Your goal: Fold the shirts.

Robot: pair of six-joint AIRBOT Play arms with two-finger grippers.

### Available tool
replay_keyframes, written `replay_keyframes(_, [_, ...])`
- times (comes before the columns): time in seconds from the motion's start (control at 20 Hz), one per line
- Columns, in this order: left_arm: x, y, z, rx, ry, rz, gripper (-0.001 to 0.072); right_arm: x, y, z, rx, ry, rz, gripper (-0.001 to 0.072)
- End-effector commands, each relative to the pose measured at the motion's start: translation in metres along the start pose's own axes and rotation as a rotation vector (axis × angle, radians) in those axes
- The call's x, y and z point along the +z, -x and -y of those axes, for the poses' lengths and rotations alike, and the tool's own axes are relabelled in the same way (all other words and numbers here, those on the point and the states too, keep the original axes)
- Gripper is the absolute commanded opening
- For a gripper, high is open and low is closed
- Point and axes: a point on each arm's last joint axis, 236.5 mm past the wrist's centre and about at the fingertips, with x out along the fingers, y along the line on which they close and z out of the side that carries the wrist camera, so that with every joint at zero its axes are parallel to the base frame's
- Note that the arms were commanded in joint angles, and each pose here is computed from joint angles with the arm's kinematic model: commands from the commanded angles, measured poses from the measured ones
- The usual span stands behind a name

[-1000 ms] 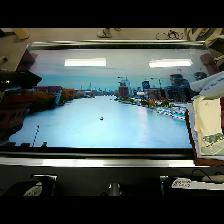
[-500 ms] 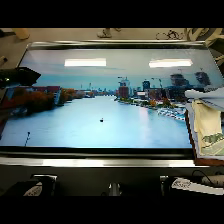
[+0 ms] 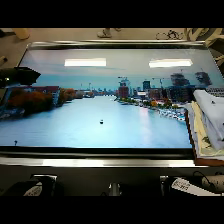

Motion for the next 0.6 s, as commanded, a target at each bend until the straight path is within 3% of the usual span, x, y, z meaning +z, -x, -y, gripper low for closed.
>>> replay_keyframes(0.0, [0.0,0.0,0.0,0.0,0.0,0.001,0.0027,-0.009,-0.037,0.017,-0.088,0.015,-0.064,0.0032])
replay_keyframes(0.05, [0.0,0.0,0.0,0.0,0.0,0.001,0.0027,-0.003,-0.04,0.017,-0.087,0.009,-0.04,0.0191])
replay_keyframes(0.1, [0.0,0.0,0.0,0.0,-0.001,0.001,0.0027,0.003,-0.039,0.016,-0.083,0.01,-0.011,0.0568])
replay_keyframes(0.15, [0.0,0.0,0.0,0.0,-0.001,0.001,0.0027,0.009,-0.035,0.017,-0.084,0.03,0.013,0.0701])
replay_keyframes(0.35, [0.001,0.0,-0.003,0.014,-0.009,0.001,0.0024,0.059,0.049,0.039,-0.156,0.044,0.305,0.07])
replay_keyframes(0.45, [0.0,-0.006,-0.027,0.131,-0.072,-0.041,0.0023,0.095,0.131,0.003,-0.066,0.139,0.618,0.0698])
replay_keyframes(0.55, [-0.006,-0.022,-0.062,0.304,-0.11,-0.153,0.0023,0.104,0.222,-0.079,0.049,0.322,0.947,0.0694])
